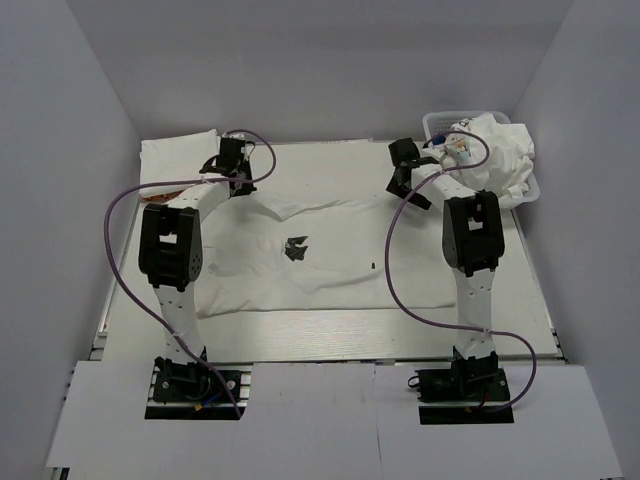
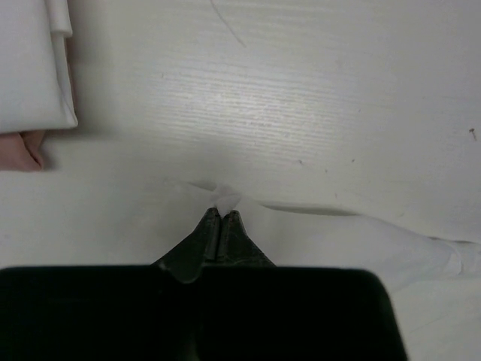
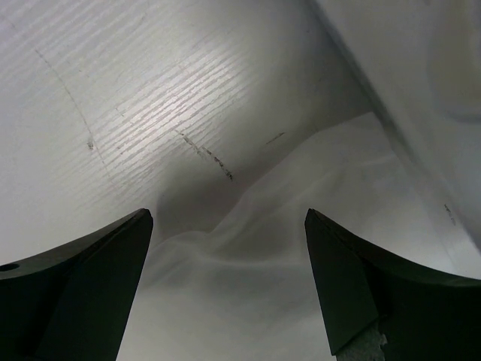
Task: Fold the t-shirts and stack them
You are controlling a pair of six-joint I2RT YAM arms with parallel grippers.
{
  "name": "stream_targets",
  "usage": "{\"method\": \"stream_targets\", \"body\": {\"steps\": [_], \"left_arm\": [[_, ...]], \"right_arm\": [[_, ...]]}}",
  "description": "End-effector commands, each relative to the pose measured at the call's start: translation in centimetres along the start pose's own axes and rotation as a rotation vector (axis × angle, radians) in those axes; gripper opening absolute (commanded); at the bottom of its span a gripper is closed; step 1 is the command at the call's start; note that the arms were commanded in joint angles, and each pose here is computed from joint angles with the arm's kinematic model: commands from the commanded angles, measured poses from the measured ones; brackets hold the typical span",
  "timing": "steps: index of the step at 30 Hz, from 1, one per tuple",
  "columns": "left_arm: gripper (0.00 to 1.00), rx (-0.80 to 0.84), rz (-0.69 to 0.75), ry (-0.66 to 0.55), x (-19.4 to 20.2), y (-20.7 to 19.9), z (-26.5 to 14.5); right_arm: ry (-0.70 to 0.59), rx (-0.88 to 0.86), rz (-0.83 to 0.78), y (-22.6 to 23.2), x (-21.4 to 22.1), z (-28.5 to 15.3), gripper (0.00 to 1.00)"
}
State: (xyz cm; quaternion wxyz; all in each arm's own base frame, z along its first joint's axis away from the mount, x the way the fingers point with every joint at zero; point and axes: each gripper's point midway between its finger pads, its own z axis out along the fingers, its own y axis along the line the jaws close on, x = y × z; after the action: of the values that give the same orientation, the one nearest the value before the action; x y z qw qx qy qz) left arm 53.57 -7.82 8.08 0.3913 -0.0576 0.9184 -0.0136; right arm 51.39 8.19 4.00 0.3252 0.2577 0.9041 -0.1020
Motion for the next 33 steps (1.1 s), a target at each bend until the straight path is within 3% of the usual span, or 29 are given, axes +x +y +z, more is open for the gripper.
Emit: {"method": "stream_targets", "body": {"steps": [1, 7, 12, 14, 19, 25, 33], "left_arm": [[0.0, 0.011, -0.034, -0.044, -1.7, 0.2, -3.4], [0.0, 0.005, -0.057, -0.054, -1.2, 0.6, -4.5], [0.0, 0.004, -0.057, -0.053, -1.4, 0.6, -5.3], [0.0, 0.002, -0.073, -0.057, -1.3, 0.3, -5.8], [0.0, -0.033, -0.127, -0.056, -0.1, 1.4, -7.7], [0.0, -0.038, -0.175, -0.047, 2.6, 2.0, -10.3], [0.0, -0.062, -0.34, -0.014, 8.2, 3.5, -14.2]], "right_arm": [[-0.001, 0.023, 0.018, -0.2, -0.3, 0.8, 0.88], [0.051, 0.035, 0.002, -1.2, 1.9, 0.7, 0.76], [0.028, 0.055, 0.003, -1.9, 1.7, 0.2, 0.46], [0.009, 0.068, -0.004, -2.4, 1.4, -0.2, 0.27], [-0.018, 0.061, -0.02, -2.6, 0.4, -1.3, 0.0], [-0.11, -0.005, -0.023, -2.1, -1.4, -4.6, 0.0], [-0.127, -0.006, -0.064, -4.5, 1.7, -7.2, 0.0]]}}
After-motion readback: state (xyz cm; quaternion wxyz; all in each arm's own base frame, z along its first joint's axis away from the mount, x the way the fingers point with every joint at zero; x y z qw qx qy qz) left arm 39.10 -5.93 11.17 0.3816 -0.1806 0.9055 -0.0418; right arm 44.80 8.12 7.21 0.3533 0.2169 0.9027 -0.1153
